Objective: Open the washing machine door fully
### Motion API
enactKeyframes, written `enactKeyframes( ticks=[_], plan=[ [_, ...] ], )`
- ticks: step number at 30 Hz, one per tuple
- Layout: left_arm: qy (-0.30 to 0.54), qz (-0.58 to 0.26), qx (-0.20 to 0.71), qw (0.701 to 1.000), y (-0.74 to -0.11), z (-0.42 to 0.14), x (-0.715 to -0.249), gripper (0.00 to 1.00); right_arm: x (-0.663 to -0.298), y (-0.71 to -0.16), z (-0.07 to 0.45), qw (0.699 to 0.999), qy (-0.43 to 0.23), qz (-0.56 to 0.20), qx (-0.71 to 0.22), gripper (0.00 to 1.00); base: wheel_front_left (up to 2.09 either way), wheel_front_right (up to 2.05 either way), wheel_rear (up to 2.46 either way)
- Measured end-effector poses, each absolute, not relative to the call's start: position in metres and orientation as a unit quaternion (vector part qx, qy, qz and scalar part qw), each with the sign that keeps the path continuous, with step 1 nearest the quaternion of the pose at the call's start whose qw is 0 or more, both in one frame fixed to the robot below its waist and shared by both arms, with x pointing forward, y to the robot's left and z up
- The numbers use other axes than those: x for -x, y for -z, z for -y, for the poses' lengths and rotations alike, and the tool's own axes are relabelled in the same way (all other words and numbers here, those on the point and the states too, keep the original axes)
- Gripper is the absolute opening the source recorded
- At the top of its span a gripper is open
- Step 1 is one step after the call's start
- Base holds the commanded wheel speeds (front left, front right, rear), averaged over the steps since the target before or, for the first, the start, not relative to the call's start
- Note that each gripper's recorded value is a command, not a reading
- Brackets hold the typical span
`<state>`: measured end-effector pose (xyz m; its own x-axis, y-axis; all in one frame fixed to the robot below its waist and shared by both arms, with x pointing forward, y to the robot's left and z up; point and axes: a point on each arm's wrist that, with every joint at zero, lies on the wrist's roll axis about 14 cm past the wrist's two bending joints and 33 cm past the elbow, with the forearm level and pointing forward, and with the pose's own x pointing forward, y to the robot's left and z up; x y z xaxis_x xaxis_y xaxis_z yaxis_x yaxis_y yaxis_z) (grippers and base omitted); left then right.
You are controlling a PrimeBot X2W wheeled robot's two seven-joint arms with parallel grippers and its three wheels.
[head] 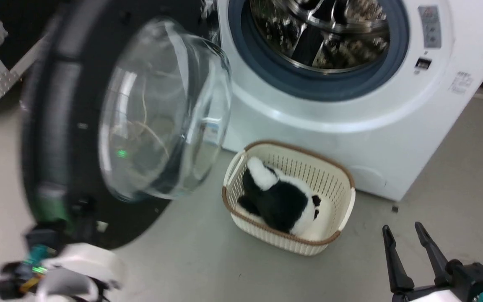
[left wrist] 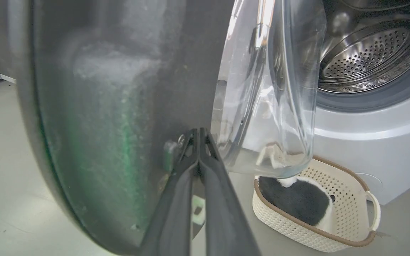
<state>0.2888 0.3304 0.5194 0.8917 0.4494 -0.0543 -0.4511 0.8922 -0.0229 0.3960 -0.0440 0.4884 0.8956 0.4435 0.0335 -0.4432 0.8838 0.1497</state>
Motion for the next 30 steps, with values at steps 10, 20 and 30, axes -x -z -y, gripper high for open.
enactKeyframes(
  ticks=[10,20,30],
  plan=[
    [-0.317,-0.054,-0.021,0.947,-0.53,-0.423,-0.295,0.0,-0.418,-0.467,0.041,0.971,-0.229,-0.029,-0.064,1.0,0.0,0.0,0.0],
    [-0.369,-0.073,-0.024,0.926,-0.527,-0.488,-0.306,0.0,-0.432,-0.449,0.052,0.973,-0.217,-0.051,-0.058,1.0,0.0,0.0,0.0],
    [-0.377,-0.058,-0.027,0.924,-0.525,-0.506,-0.314,0.0,-0.434,-0.451,0.061,0.975,-0.209,-0.052,-0.049,1.0,0.0,0.0,0.0]
  ],
)
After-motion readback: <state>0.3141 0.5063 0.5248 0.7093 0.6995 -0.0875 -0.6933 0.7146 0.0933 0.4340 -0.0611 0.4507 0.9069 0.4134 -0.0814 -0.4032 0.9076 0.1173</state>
